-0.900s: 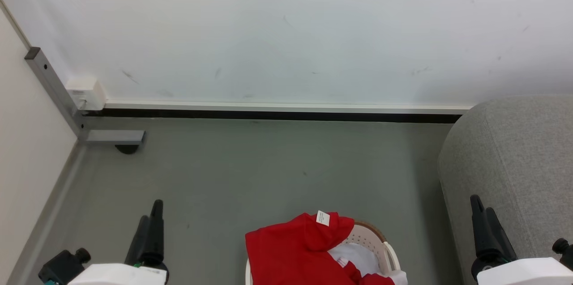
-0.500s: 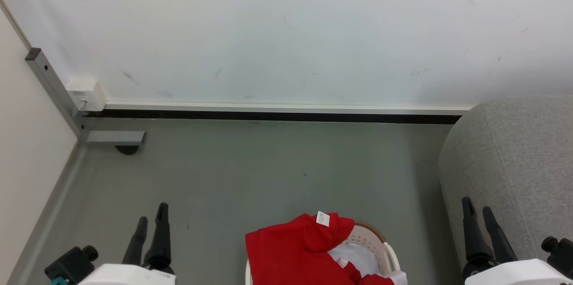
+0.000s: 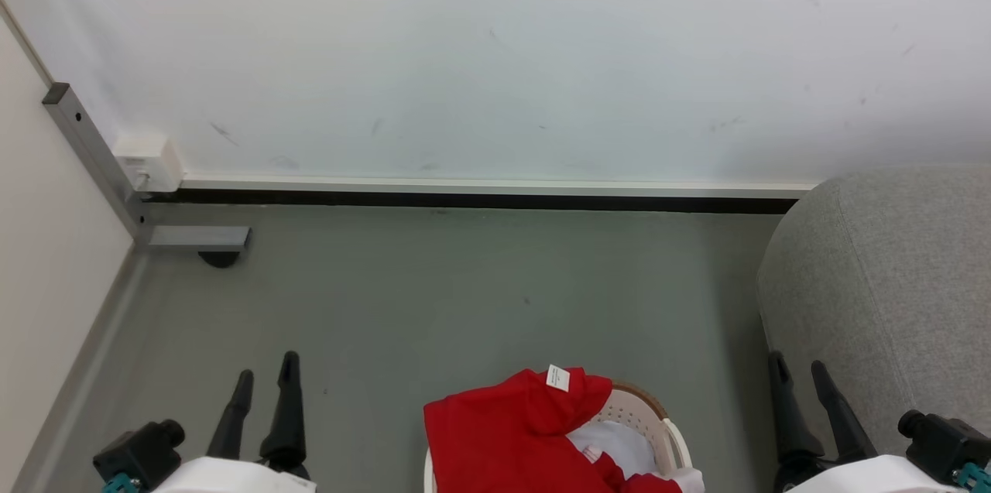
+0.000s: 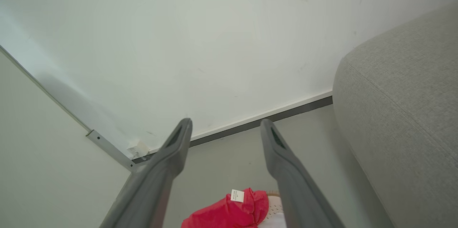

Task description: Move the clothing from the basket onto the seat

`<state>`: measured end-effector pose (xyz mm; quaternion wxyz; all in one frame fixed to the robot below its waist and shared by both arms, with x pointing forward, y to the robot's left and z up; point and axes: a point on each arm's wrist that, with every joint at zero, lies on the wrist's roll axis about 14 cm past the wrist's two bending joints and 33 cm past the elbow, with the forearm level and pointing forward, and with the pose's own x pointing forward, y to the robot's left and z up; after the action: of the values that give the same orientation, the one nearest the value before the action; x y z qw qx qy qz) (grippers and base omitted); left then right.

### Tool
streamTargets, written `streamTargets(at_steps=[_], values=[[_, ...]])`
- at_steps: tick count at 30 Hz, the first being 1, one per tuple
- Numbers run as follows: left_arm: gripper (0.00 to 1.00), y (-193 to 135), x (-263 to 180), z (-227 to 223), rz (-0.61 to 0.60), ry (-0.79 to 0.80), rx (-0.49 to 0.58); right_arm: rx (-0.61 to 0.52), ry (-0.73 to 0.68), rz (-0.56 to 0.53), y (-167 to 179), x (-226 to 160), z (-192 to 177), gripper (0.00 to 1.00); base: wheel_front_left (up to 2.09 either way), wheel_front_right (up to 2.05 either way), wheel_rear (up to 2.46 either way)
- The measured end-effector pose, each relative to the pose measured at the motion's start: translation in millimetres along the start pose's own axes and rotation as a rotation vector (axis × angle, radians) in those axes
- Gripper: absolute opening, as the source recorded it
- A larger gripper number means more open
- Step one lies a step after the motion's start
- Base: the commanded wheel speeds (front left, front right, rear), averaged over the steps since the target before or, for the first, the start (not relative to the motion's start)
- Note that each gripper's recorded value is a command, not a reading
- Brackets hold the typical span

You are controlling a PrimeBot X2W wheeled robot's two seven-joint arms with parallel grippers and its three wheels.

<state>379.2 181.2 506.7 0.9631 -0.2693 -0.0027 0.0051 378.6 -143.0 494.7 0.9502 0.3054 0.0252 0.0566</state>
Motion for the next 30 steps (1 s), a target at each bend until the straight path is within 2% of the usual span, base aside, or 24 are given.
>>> streamTargets(at_steps=[14,30], values=[[1.0,-9.4,0.4,4.0,-0.041,-0.03,0.165,-0.13,-0.024,0.051,13.5,1.6,2.9,1.0,0.0,0.0,0.0],[1.0,-15.2,-1.0,10.5,-0.069,-0.072,0.3,-0.257,-0.059,0.097,25.7,2.1,8.5,1.0,0.0,0.0,0.0]])
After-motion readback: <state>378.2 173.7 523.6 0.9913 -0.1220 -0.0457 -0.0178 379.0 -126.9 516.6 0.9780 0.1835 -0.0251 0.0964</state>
